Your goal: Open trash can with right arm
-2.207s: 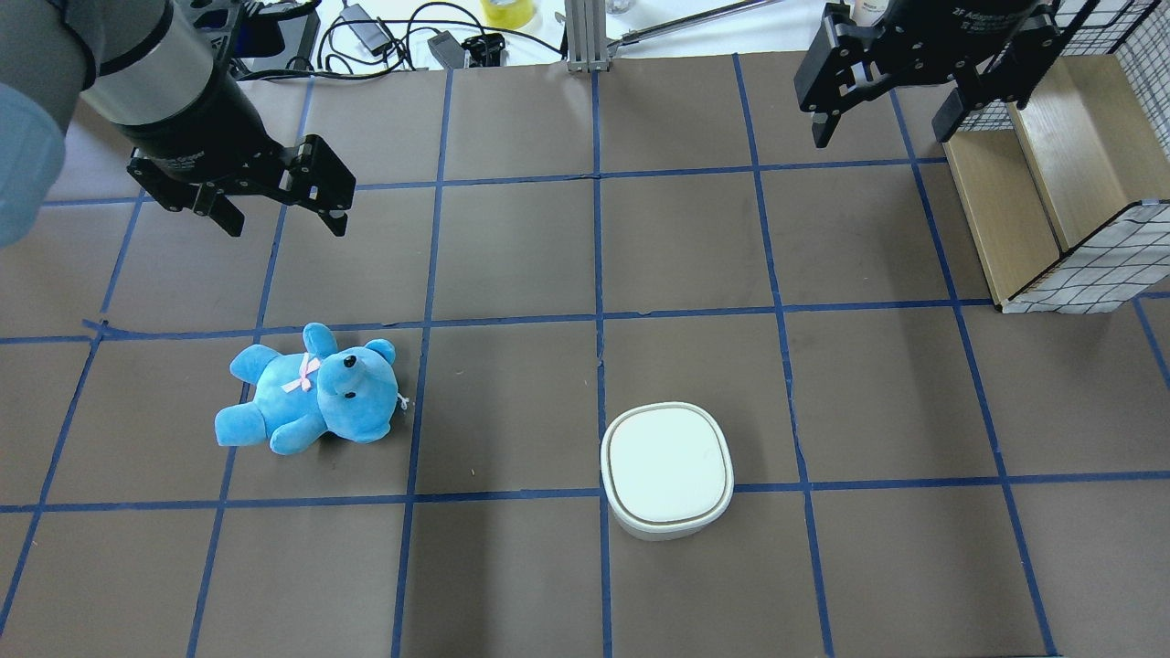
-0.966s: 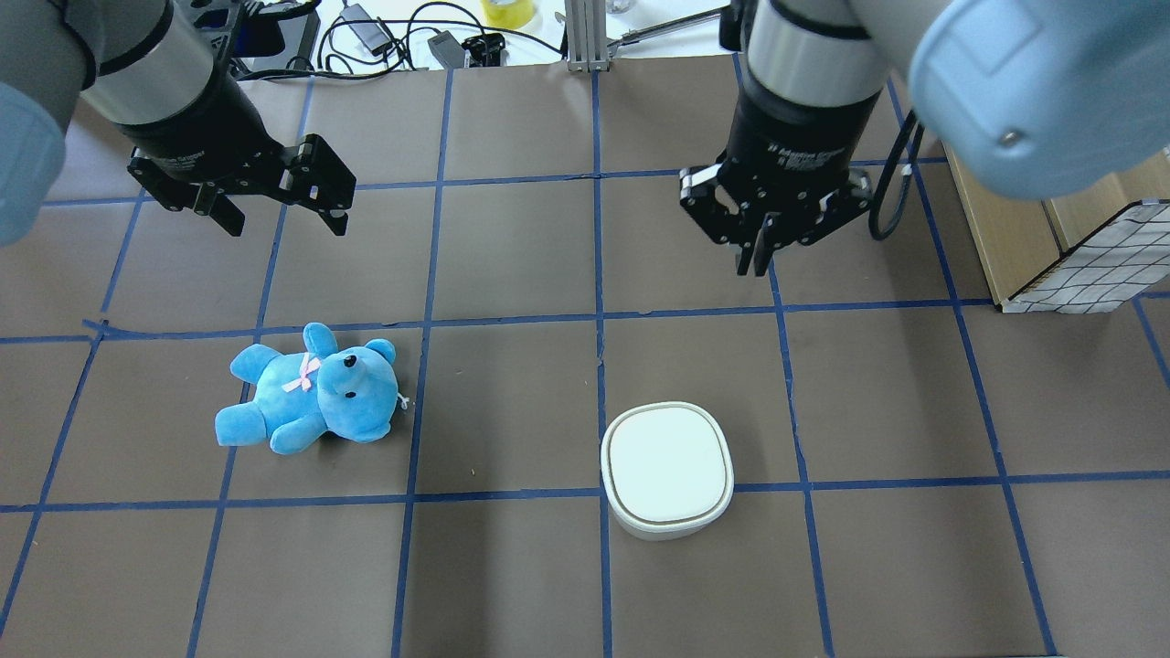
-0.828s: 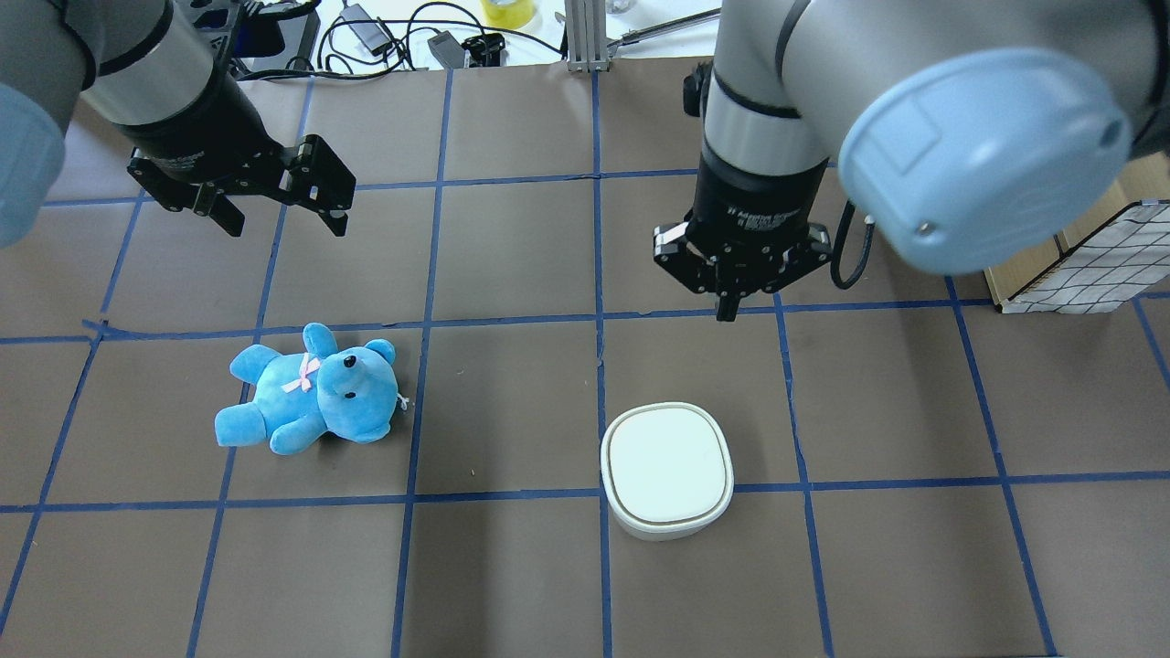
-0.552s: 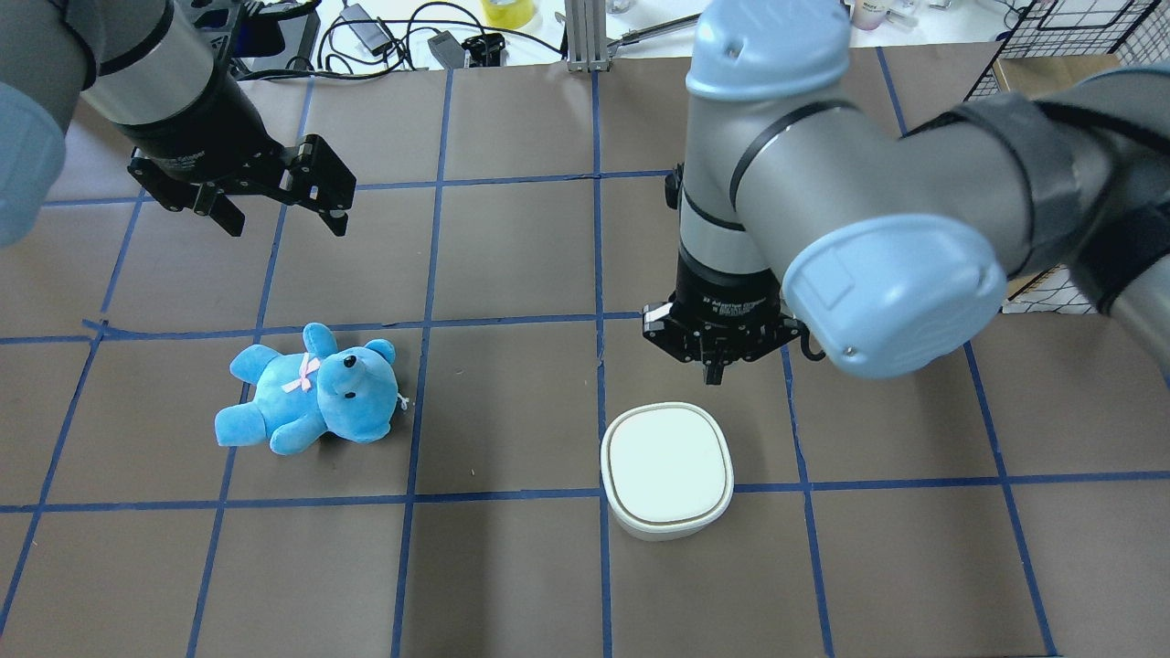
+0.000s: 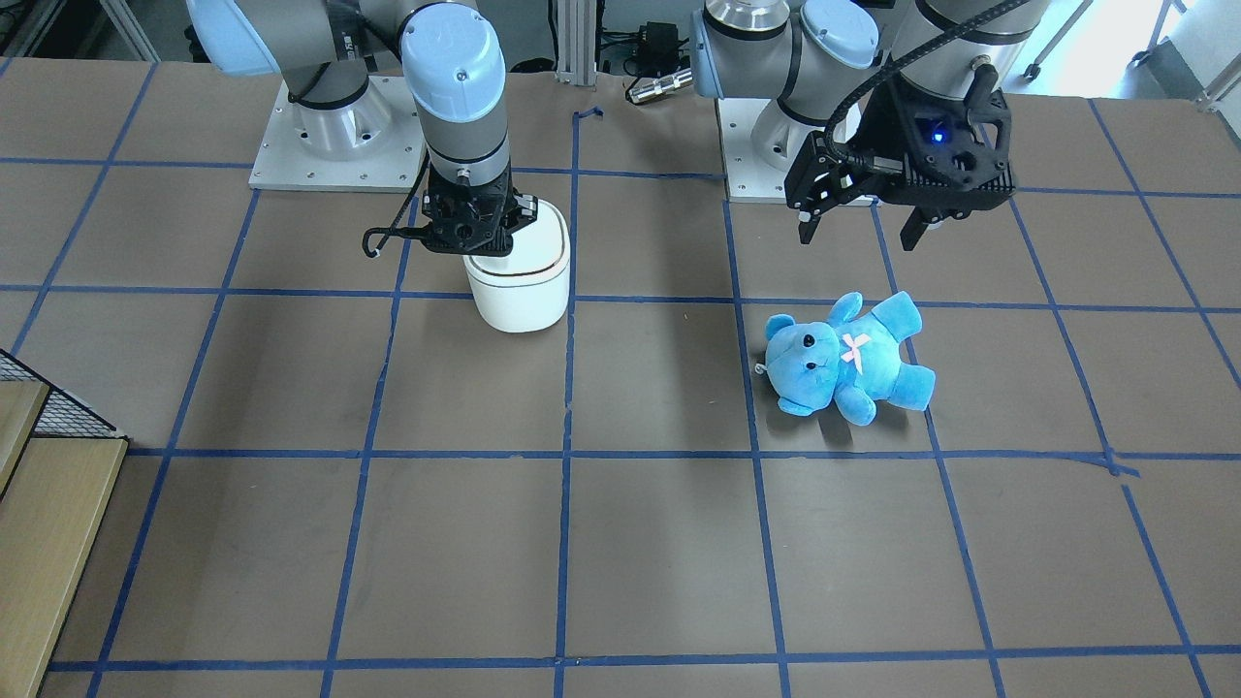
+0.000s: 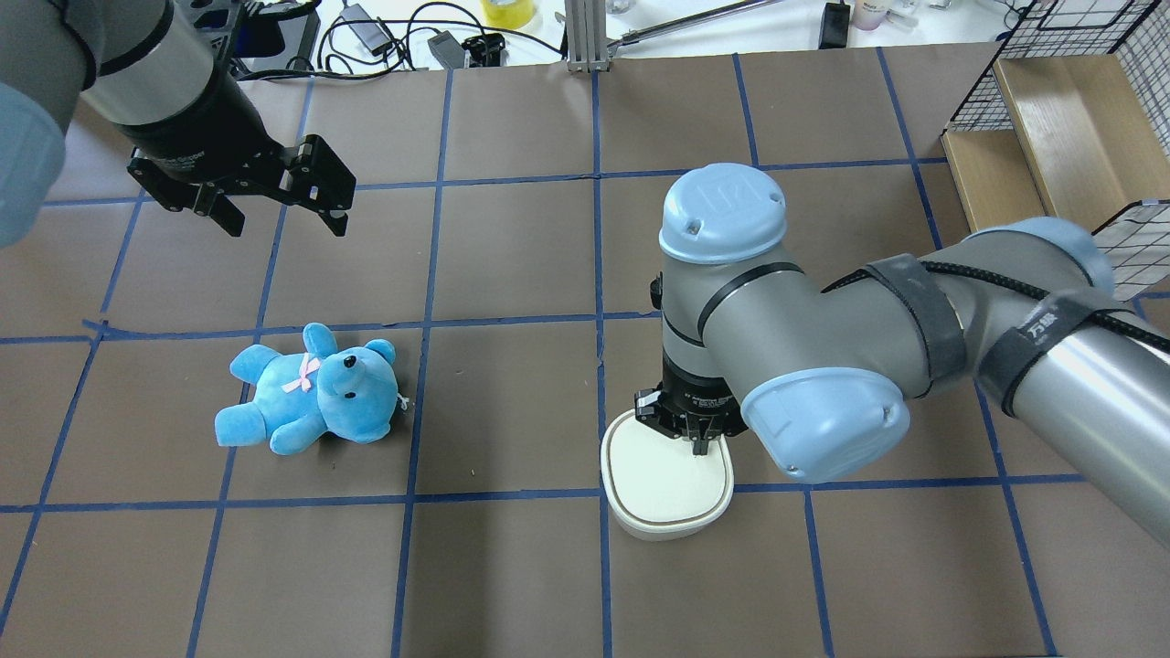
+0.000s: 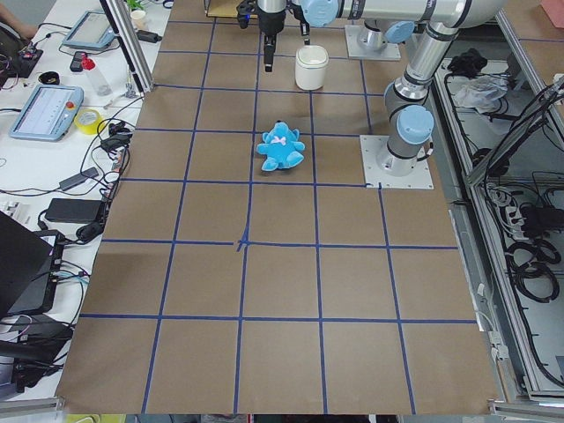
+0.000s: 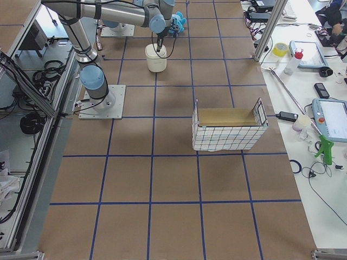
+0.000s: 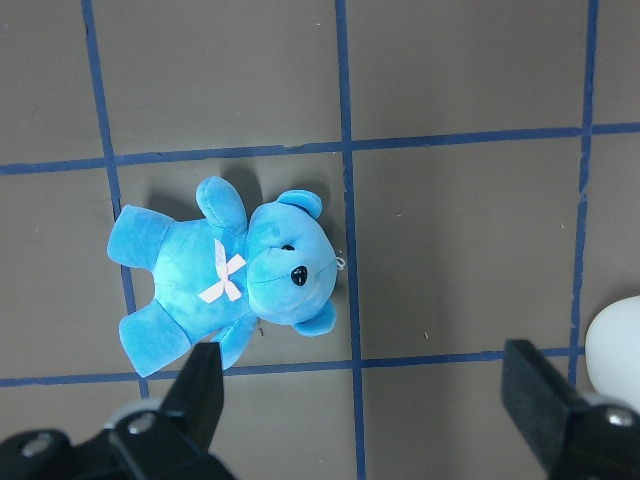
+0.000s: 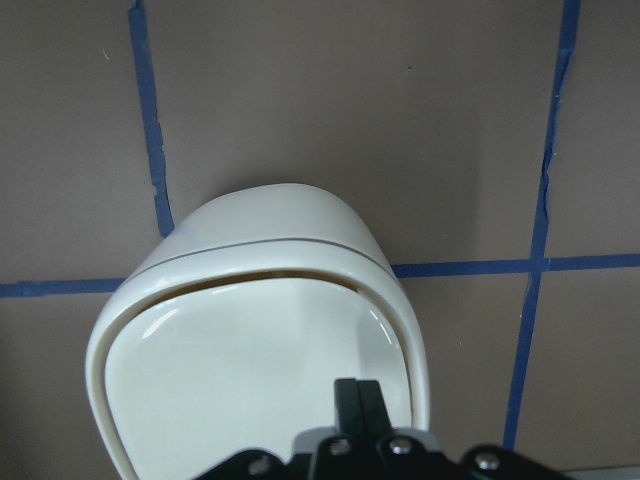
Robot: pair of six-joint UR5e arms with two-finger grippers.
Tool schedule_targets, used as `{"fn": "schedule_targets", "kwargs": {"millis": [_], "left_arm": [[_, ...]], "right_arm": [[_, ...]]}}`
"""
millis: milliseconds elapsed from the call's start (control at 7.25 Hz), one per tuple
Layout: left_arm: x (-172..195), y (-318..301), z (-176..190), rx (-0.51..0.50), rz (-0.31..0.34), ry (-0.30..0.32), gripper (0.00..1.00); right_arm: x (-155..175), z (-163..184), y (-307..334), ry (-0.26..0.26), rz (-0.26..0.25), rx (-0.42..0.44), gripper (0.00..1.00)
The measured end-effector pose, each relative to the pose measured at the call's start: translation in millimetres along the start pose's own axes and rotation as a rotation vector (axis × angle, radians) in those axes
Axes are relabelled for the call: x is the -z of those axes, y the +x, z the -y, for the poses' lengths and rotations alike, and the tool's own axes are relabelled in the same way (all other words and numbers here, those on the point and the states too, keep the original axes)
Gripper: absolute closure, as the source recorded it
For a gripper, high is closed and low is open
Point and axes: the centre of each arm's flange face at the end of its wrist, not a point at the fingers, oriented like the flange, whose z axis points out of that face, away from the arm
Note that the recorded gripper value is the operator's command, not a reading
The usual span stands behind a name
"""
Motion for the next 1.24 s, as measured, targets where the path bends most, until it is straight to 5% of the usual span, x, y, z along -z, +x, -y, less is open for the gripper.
{"fn": "schedule_targets", "kwargs": {"millis": [138,276,552,966,1241], "left_arm": [[0.0,0.0,0.0,0.0,0.0,0.0,0.0],[0.0,0.0,0.0,0.0,0.0,0.0,0.0],[0.0,0.0,0.0,0.0,0.0,0.0,0.0],[0.0,0.0,0.0,0.0,0.0,0.0,0.0],[0.0,-0.1,0.0,0.0,0.001,0.0,0.0]], "right_arm": [[-4.7,-0.3,-1.1,-0.002,-0.001,0.005,0.98],[-6.4,-0.1,-1.6,-0.003,-0.001,0.009,0.01],[17.7,1.0,-3.5,0.044,0.02,0.004,0.0],[136.4,6.4,1.8,0.166,0.064,0.007,0.0],[187.8,24.9,32.7,0.22,0.08,0.005,0.0]]}}
